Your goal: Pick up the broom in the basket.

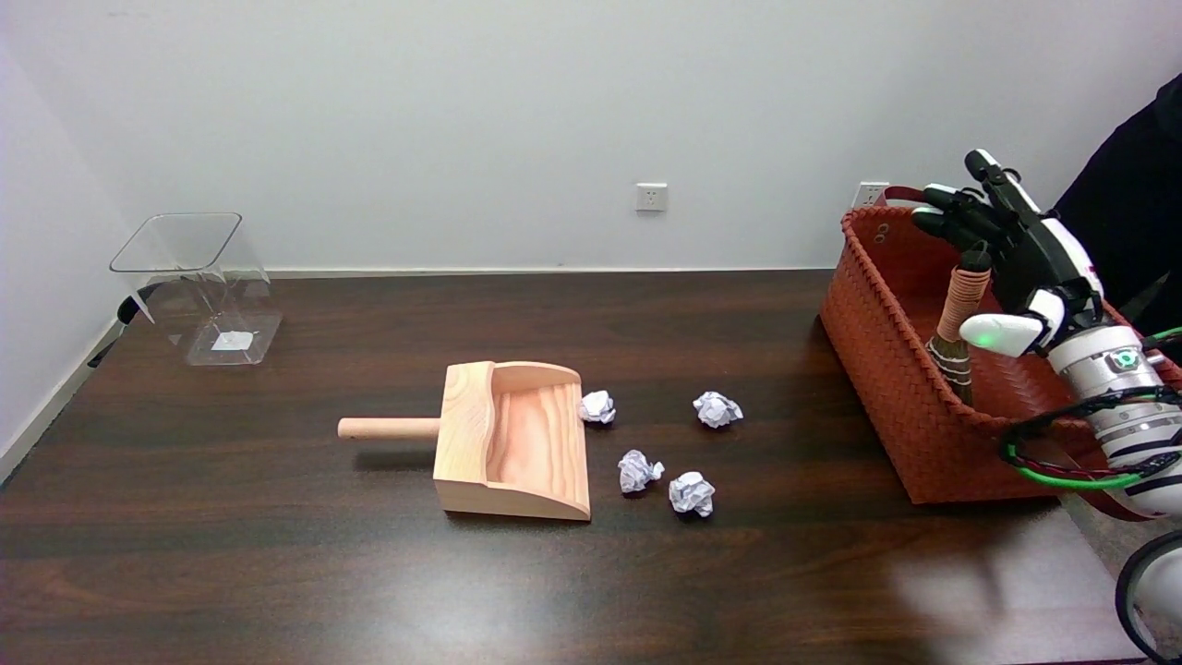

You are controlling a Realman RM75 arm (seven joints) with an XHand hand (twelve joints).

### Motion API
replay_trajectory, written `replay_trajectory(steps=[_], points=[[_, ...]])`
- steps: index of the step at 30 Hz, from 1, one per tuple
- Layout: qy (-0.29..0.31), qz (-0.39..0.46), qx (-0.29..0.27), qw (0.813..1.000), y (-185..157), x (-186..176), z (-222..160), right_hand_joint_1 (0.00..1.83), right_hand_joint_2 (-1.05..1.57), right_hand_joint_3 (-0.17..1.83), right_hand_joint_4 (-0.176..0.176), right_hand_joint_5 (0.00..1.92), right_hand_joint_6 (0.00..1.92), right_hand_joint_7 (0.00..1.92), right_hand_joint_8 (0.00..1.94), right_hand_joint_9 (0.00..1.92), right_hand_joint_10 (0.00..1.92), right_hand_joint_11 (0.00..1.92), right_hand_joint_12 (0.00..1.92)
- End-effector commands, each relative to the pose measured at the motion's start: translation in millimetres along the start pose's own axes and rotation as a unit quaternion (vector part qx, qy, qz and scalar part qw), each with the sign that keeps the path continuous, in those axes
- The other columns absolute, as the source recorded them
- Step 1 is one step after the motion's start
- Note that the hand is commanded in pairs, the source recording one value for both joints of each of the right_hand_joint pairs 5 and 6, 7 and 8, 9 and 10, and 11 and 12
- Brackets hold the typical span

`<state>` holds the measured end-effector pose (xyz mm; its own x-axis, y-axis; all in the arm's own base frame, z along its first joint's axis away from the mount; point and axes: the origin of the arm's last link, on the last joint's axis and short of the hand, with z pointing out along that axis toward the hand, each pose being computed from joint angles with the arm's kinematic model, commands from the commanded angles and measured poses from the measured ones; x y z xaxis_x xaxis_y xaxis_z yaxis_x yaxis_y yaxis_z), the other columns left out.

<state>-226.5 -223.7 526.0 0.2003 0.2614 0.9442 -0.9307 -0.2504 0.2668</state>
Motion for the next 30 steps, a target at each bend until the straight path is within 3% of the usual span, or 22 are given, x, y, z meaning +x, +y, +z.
replay_trajectory(steps=[1, 15, 30], points=[[-0.017, -0.033, -0.019, 0.999, -12.6, -9.4, -4.4, 1.18, -0.61, 0.99, 0.000, 0.04, 0.04, 0.40, 0.40, 0.51, 0.51, 0.39, 0.39], [-0.035, -0.017, -0.024, 0.999, -14.5, -25.5, -6.1, 1.20, -0.54, 0.92, 0.000, 0.05, 0.05, 0.41, 0.41, 0.53, 0.53, 0.45, 0.45], [-0.036, -0.006, -0.030, 0.999, -14.2, -29.3, -12.1, 1.19, -0.48, 0.98, 0.000, 0.06, 0.06, 0.43, 0.43, 0.61, 0.61, 0.68, 0.68]])
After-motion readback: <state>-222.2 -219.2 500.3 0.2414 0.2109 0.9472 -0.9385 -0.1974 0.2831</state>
